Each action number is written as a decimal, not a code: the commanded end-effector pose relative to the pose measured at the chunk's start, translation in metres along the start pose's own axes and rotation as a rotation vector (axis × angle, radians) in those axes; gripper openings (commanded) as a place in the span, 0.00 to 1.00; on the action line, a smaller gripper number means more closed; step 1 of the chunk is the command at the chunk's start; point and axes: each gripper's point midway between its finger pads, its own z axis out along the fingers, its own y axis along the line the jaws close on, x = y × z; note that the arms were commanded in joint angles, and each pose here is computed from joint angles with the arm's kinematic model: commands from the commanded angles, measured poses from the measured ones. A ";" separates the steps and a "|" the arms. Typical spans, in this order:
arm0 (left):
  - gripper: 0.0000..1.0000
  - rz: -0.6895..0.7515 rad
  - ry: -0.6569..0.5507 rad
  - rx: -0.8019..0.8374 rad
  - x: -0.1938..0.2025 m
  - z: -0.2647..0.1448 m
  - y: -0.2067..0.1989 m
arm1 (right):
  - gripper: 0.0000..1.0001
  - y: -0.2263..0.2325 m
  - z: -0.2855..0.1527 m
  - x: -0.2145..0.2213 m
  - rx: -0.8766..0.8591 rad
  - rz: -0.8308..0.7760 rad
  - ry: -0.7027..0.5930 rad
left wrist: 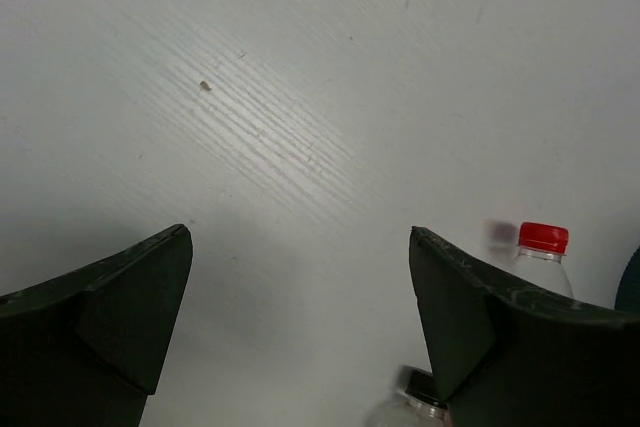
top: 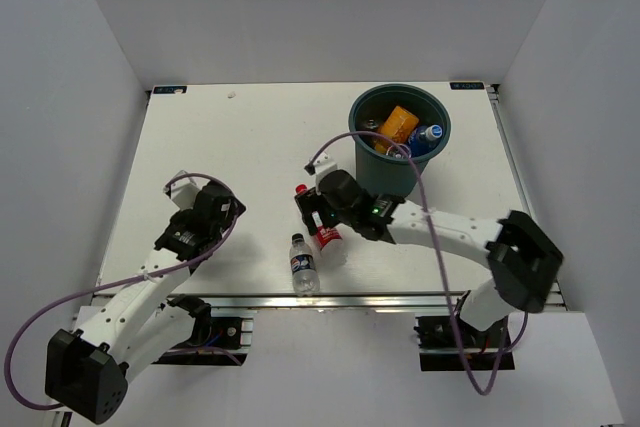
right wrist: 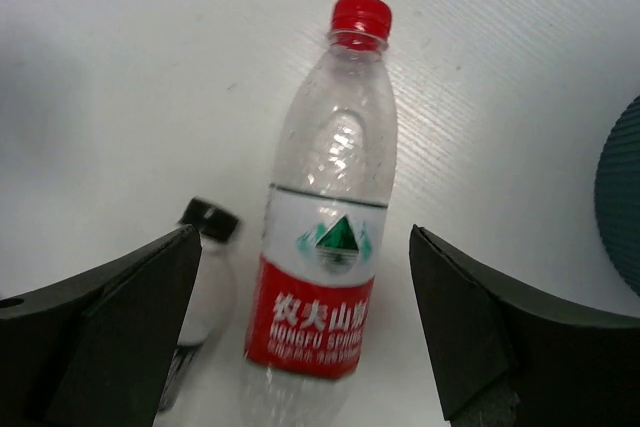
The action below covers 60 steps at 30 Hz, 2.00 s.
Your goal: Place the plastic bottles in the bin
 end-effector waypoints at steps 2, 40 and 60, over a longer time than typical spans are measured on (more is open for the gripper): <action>0.98 -0.033 -0.021 -0.038 -0.001 -0.001 0.011 | 0.89 -0.019 0.036 0.001 0.172 0.006 0.022; 0.98 0.032 0.026 -0.013 0.007 0.006 -0.001 | 0.49 -0.169 -0.137 -0.295 0.330 -0.177 -0.749; 0.98 0.036 0.039 -0.010 0.010 0.008 -0.002 | 0.47 -0.208 -0.041 -0.169 0.315 -0.004 -0.583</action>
